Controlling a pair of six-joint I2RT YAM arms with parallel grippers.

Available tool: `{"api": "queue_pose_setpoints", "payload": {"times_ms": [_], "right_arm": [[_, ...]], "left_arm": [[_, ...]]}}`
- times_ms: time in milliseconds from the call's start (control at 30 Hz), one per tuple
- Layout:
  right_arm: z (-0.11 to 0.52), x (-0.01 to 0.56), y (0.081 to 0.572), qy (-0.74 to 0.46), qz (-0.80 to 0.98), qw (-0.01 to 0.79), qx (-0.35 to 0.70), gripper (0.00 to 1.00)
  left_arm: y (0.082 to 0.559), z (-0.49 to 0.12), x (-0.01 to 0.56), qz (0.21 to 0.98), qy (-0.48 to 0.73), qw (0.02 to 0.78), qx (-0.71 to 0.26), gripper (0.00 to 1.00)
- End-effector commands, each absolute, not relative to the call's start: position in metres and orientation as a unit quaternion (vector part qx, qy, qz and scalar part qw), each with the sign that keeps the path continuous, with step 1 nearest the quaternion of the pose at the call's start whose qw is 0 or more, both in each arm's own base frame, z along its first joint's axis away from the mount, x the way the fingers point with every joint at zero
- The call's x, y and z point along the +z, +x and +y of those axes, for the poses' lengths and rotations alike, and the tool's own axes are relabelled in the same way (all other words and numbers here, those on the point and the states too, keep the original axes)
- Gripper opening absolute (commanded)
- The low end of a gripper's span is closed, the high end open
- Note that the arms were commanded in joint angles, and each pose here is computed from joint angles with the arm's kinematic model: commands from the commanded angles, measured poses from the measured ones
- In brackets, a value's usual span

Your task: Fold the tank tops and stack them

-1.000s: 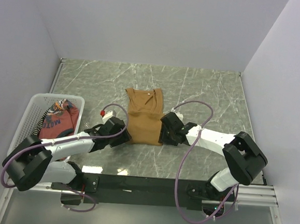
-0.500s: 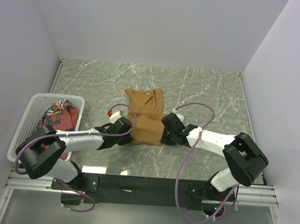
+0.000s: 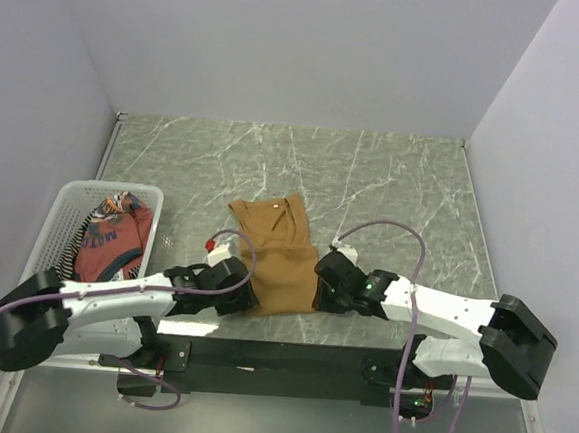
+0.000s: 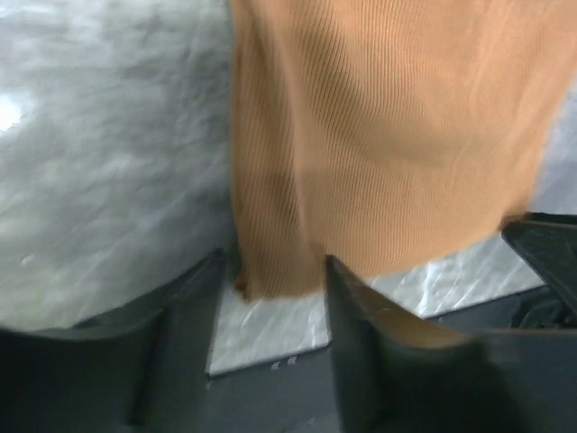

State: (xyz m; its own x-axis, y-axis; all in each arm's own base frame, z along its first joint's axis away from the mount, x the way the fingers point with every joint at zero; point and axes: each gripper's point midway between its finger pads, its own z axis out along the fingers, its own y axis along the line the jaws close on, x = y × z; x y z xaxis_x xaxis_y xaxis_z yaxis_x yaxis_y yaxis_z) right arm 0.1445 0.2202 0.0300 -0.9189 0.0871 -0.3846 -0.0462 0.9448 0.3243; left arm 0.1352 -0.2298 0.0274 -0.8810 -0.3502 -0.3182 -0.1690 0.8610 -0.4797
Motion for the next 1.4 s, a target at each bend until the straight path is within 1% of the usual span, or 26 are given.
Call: {"api": "queue_pose_setpoints", "payload": {"times_ms": [0, 33, 100, 133, 200, 233, 267, 300, 333, 400, 433, 467, 533, 567, 600, 700, 900, 1100, 1300, 1367], "right_arm": [[0.212, 0.037, 0.143, 0.022, 0.962, 0.219, 0.162, 0.38], [0.216, 0.044, 0.146, 0.021, 0.959, 0.225, 0.17, 0.44], [0.215, 0.053, 0.152, 0.019, 0.957, 0.24, 0.163, 0.45], [0.215, 0.059, 0.156, 0.019, 0.955, 0.248, 0.159, 0.46], [0.217, 0.075, 0.169, 0.019, 0.95, 0.273, 0.153, 0.46], [0.22, 0.086, 0.178, 0.025, 0.945, 0.284, 0.158, 0.46], [0.222, 0.089, 0.181, 0.02, 0.945, 0.287, 0.157, 0.46], [0.224, 0.094, 0.186, 0.021, 0.943, 0.292, 0.16, 0.45], [0.227, 0.102, 0.193, 0.019, 0.939, 0.302, 0.165, 0.44], [0.234, 0.108, 0.201, 0.018, 0.936, 0.308, 0.17, 0.42], [0.24, 0.117, 0.207, 0.018, 0.932, 0.315, 0.178, 0.38], [0.244, 0.117, 0.213, 0.012, 0.932, 0.316, 0.177, 0.36], [0.255, 0.128, 0.223, 0.007, 0.928, 0.322, 0.186, 0.35], [0.257, 0.123, 0.226, -0.001, 0.932, 0.317, 0.174, 0.33], [0.26, 0.124, 0.228, -0.005, 0.933, 0.317, 0.173, 0.33], [0.267, 0.13, 0.238, -0.009, 0.932, 0.321, 0.17, 0.31], [0.272, 0.131, 0.243, -0.006, 0.93, 0.32, 0.179, 0.3], [0.27, 0.13, 0.243, -0.001, 0.929, 0.322, 0.181, 0.3], [0.265, 0.129, 0.243, 0.002, 0.929, 0.322, 0.181, 0.3], [0.264, 0.129, 0.243, 0.003, 0.928, 0.324, 0.181, 0.3]], "left_arm": [[0.14, -0.226, 0.057, 0.934, -0.154, 0.222, -0.233, 0.59], [0.15, -0.22, 0.072, 0.927, -0.159, 0.246, -0.233, 0.62], [0.179, -0.219, 0.111, 0.906, -0.179, 0.294, -0.246, 0.63], [0.2, -0.201, 0.118, 0.899, -0.205, 0.313, -0.227, 0.63], [0.23, -0.185, 0.136, 0.884, -0.23, 0.344, -0.219, 0.58], [0.255, -0.165, 0.142, 0.866, -0.271, 0.364, -0.212, 0.57], [0.267, -0.156, 0.145, 0.859, -0.286, 0.37, -0.208, 0.52], [0.282, -0.147, 0.153, 0.849, -0.301, 0.385, -0.202, 0.49], [0.299, -0.131, 0.146, 0.844, -0.321, 0.391, -0.176, 0.46], [0.319, -0.121, 0.136, 0.846, -0.336, 0.384, -0.151, 0.39], [0.33, -0.111, 0.132, 0.842, -0.35, 0.383, -0.146, 0.35], [0.342, -0.11, 0.13, 0.839, -0.353, 0.386, -0.152, 0.24], [0.358, -0.102, 0.112, 0.844, -0.364, 0.368, -0.14, 0.14], [0.364, -0.1, 0.105, 0.846, -0.367, 0.361, -0.136, 0.04], [0.374, -0.1, 0.093, 0.852, -0.365, 0.353, -0.13, 0.01], [0.39, -0.101, 0.071, 0.864, -0.359, 0.332, -0.125, 0.01], [0.408, -0.125, 0.047, 0.872, -0.347, 0.303, -0.164, 0.01], [0.426, -0.148, 0.047, 0.869, -0.328, 0.307, -0.205, 0.01], [0.44, -0.168, 0.067, 0.864, -0.303, 0.328, -0.23, 0.02], [0.441, -0.173, 0.07, 0.865, -0.299, 0.328, -0.236, 0.01]]}}
